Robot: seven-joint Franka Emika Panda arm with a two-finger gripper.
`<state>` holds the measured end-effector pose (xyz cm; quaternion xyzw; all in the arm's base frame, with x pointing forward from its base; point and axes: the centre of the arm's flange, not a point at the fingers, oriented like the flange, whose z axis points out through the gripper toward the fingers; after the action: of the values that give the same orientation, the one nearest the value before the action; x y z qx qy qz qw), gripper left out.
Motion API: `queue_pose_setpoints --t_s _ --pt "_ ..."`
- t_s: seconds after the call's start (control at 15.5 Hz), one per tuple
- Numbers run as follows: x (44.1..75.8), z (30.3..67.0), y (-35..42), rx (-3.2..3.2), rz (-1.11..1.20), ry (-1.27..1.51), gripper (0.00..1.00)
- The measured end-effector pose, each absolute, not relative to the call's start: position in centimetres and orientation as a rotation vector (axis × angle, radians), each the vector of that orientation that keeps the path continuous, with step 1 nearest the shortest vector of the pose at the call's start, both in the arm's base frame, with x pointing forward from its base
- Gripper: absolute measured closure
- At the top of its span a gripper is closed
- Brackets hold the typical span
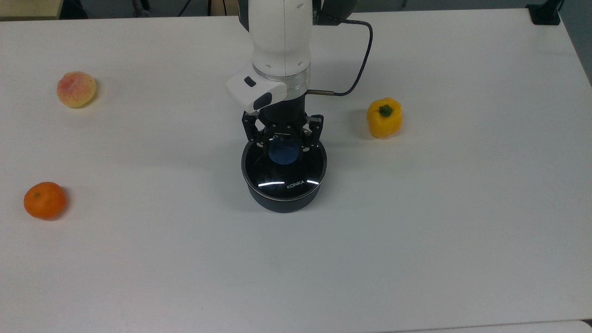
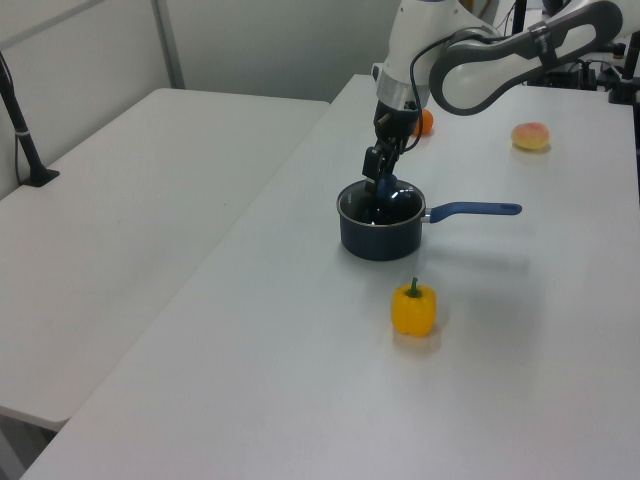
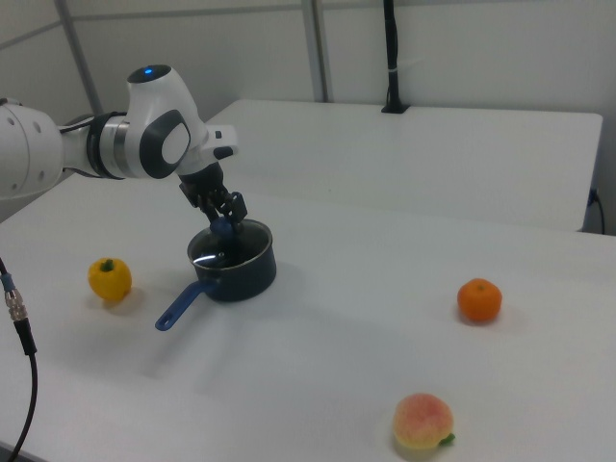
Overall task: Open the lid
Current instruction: 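Lift the glass lid up off the saucepan rim, then carry the lid beside the saucepan handle and lower it onto the table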
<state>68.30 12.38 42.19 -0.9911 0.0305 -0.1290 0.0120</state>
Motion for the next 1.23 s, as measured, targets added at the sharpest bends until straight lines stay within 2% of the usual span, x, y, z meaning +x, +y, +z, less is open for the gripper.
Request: queue_pose_setpoints --t_s 0.58,0.9,1.23 --pt "68.3 42.9 11.9 -3.089 -0.421 0.104 0.34" --pt "67.2 47.5 9.7 -3.098 -0.431 0.117 0.34" --pt "62.3 55.3 6.3 -3.164 -0.280 -0.009 0.34"
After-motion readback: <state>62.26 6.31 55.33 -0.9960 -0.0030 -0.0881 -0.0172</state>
